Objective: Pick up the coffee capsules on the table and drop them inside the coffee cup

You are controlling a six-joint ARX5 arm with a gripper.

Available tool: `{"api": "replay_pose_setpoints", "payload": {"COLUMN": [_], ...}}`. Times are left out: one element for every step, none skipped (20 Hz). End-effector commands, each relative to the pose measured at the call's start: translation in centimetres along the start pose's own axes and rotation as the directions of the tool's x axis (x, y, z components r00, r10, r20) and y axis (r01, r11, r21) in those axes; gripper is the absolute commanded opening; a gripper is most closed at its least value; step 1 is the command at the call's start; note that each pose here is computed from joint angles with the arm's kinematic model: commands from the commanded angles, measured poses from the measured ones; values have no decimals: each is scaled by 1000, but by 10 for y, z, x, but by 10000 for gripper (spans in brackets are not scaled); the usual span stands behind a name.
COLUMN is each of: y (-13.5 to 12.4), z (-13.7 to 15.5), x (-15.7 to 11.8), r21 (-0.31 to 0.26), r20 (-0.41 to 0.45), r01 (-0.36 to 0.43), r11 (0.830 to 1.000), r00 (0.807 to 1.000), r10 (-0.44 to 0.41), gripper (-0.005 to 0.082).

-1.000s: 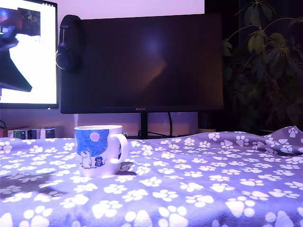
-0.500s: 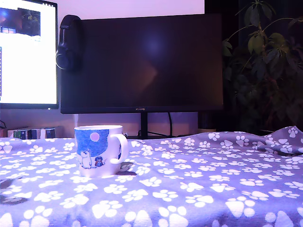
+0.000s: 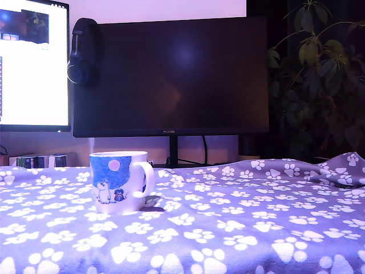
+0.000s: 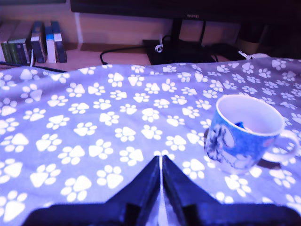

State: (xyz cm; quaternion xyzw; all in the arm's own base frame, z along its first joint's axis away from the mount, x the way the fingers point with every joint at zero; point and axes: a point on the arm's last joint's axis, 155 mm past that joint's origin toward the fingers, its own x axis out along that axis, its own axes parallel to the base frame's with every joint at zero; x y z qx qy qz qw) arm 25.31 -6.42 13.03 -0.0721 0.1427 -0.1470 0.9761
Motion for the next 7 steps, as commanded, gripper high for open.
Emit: {"api": "replay_pose_setpoints", "payload": {"y": [3,4,4,4,3,3,3], "z": [-6,-5,-5,-5,-4,-3,-2], "x": [-3,-6,-8,-11,-14,-17,-19], "r21": [-7,-6,-5,-4,-3,-2,-10], "r20": [1,8,15,21,27,37,47], "r01": [-14,-21,-27,-26,-26,-28,-30], "r11": [1000,1000,1000,1000,1000,1000,999], "r00": [1000,1000,1000,999,999,999,998], "r10": [14,21,27,26,26,28,31], "gripper": [-19,-19,-19,-19,-19,-19,-19]}}
